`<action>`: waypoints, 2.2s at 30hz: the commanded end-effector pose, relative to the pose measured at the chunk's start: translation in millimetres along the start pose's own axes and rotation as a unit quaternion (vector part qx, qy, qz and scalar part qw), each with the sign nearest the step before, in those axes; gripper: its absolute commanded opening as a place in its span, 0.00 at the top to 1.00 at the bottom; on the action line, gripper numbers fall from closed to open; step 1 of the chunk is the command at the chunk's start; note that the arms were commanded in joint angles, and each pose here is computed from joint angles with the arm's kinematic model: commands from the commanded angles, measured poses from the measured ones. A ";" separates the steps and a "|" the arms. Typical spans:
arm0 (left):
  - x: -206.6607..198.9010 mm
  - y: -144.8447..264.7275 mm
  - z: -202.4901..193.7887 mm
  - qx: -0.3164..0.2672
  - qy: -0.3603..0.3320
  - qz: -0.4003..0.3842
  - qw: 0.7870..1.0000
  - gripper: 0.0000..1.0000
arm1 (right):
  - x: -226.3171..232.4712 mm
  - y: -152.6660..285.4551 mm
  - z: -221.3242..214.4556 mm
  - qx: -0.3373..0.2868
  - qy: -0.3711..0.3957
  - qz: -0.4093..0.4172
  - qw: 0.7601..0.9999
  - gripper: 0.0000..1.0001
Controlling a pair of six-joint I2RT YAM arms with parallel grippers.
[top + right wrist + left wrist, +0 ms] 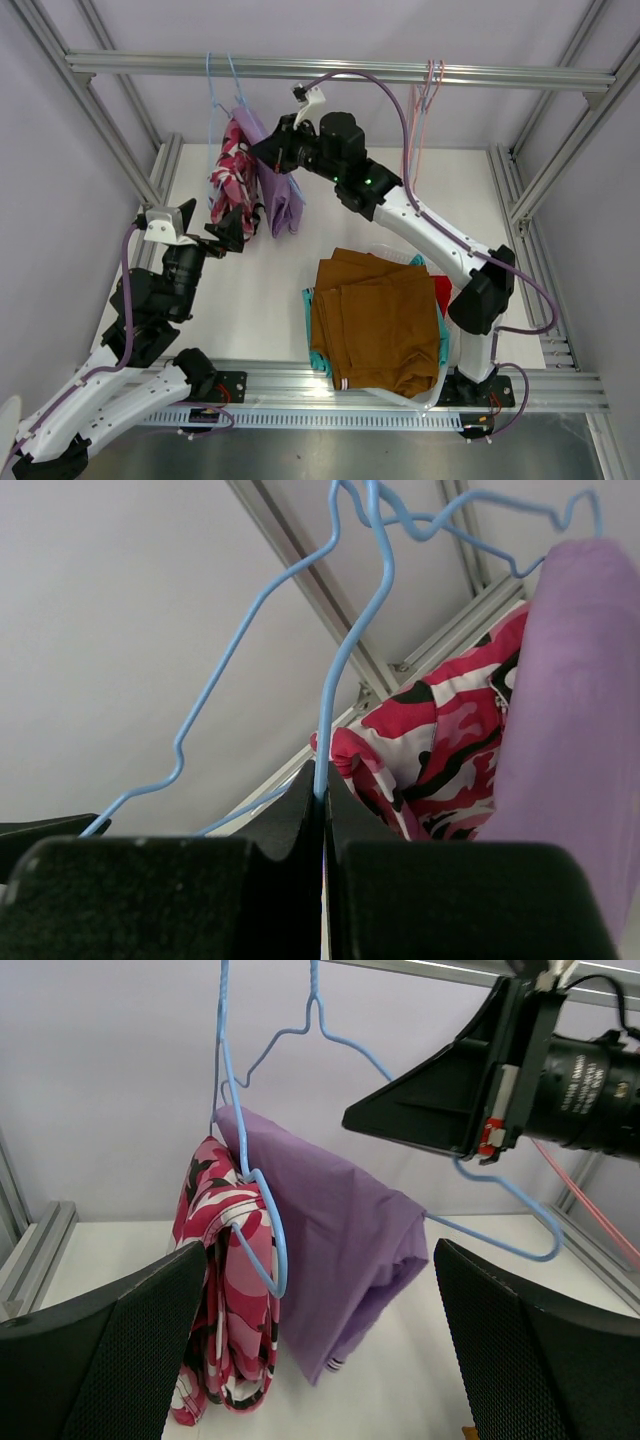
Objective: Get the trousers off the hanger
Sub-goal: Pick up the hanger from the clothesline, then remove the trousers from the hanger.
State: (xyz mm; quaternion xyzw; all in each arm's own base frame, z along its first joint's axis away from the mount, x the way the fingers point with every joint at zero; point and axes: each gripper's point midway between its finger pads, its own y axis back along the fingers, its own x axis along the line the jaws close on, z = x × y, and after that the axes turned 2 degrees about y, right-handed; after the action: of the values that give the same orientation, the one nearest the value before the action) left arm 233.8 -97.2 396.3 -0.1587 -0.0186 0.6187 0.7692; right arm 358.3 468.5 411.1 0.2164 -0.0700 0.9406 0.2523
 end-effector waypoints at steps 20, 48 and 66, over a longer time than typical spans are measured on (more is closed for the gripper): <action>-21.2 -1.1 2.2 0.003 0.002 -0.045 0.999 0.00 | 34.8 101.9 114.9 -0.182 0.074 -0.104 0.975 1.00; -132.7 9.1 -69.7 0.079 -0.025 -0.241 0.967 0.01 | 37.7 161.5 85.3 -0.190 0.067 -0.285 0.937 1.00; -138.7 -25.3 -116.8 0.126 -0.096 -0.176 0.971 0.01 | 46.7 150.0 66.5 -0.174 0.060 -0.255 0.949 1.00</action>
State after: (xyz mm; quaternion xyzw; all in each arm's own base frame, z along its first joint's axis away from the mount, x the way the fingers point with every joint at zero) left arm 241.1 -262.8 287.7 0.0345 -0.0243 0.4548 0.8896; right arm 279.4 349.7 436.0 0.1020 -0.0605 0.8326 0.5410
